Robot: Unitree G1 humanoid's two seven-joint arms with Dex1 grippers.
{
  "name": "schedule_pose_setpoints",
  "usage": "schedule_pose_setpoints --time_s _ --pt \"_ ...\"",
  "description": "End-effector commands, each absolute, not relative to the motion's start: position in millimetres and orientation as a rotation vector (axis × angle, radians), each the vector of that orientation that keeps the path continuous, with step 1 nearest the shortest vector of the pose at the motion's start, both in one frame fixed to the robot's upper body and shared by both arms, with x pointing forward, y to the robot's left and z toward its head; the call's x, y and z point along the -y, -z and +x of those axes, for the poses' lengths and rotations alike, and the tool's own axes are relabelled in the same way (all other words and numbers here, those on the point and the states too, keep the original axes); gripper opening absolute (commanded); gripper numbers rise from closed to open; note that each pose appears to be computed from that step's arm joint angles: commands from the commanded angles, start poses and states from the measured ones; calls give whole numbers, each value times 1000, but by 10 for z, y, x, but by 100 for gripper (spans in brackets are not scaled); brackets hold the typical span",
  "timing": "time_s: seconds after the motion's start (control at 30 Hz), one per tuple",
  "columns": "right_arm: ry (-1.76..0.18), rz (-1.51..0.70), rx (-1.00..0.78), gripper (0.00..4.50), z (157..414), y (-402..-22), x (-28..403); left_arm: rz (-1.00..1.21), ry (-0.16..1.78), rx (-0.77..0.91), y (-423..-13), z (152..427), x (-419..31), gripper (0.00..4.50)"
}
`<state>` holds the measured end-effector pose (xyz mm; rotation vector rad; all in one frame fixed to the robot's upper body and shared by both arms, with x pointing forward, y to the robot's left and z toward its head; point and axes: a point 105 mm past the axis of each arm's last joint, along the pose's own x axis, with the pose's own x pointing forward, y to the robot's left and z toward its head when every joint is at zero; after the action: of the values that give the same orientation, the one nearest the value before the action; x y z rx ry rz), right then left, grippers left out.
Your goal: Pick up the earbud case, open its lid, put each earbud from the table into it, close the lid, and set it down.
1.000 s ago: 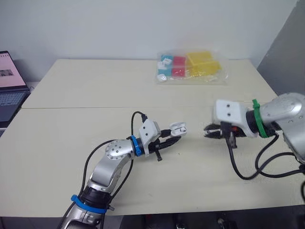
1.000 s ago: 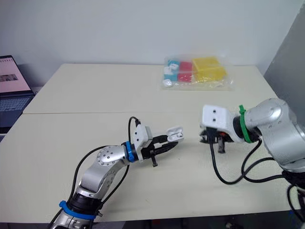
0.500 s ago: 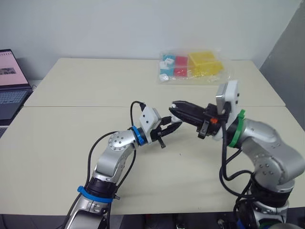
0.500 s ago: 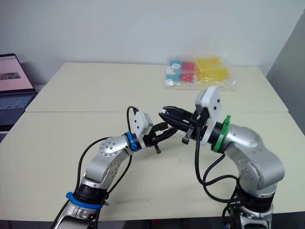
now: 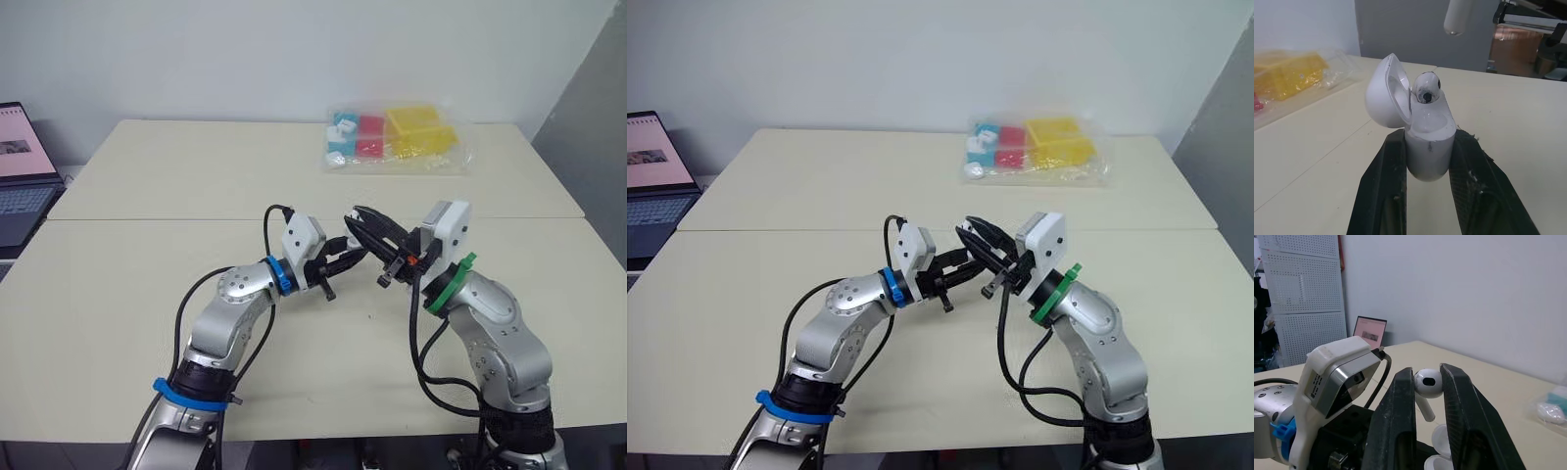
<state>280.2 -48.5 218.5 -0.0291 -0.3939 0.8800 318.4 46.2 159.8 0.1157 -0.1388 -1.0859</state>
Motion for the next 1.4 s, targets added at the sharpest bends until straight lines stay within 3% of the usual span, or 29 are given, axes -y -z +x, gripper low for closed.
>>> schedule_pose_setpoints --time_s 0.03,1.4 --pt "-875 -39 431 38 2770 -2198 474 122 1109 214 -1803 3140 -441 81" --pt "-859 40 288 38 2820 -1799 464 120 1123 217 -1831 3112 -460 81"
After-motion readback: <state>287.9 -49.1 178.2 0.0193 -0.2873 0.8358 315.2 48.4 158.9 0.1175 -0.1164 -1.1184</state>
